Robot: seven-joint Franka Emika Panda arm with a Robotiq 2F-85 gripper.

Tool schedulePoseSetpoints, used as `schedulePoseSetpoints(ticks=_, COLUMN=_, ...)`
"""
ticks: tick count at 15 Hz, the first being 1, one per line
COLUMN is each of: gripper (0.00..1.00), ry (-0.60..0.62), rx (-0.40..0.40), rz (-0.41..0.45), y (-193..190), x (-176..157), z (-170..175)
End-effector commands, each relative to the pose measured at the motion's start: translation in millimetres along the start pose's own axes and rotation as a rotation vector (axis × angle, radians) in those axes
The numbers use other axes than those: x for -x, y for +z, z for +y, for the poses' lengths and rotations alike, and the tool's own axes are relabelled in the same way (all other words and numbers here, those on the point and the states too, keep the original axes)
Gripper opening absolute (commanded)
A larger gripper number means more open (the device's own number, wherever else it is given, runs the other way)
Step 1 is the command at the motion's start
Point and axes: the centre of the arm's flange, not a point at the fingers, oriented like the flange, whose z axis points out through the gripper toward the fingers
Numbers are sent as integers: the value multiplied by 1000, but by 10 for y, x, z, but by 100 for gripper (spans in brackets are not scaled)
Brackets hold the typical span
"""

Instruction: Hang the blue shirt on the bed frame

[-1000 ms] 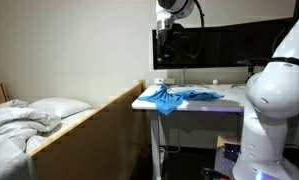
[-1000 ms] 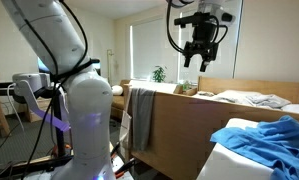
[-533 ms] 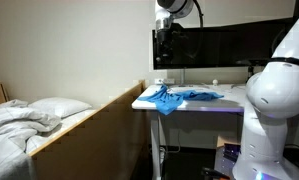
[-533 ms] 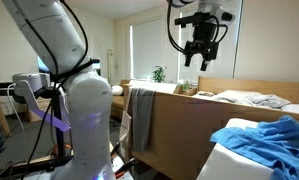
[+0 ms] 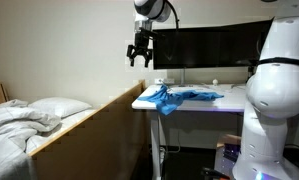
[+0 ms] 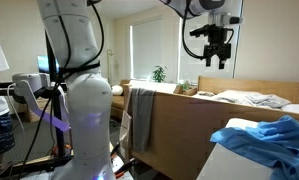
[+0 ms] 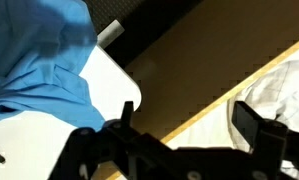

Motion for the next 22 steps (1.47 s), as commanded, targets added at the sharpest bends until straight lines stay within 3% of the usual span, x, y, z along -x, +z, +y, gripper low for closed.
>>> schedulePoseSetpoints(ticks=1, gripper=100, ry=183, rx=73, rz=21, y=133, x=-551, z=-25)
schedulePoseSetpoints(ticks=6, gripper=100, ry=437, rx=171, rz=20, y=289, x=-793, z=357)
schedulePoseSetpoints(ticks=12, gripper=100, ry=753, rx=260, rz=7, y=323, x=-638, z=961)
schedulePoseSetpoints(ticks=16, gripper=100, ry=980, rx=275, rz=-7, y=302, x=-550, z=1288)
schedulePoseSetpoints(ticks=22, gripper=100, ry=1193, rx=252, rz=24, y=168, x=-455, z=1747)
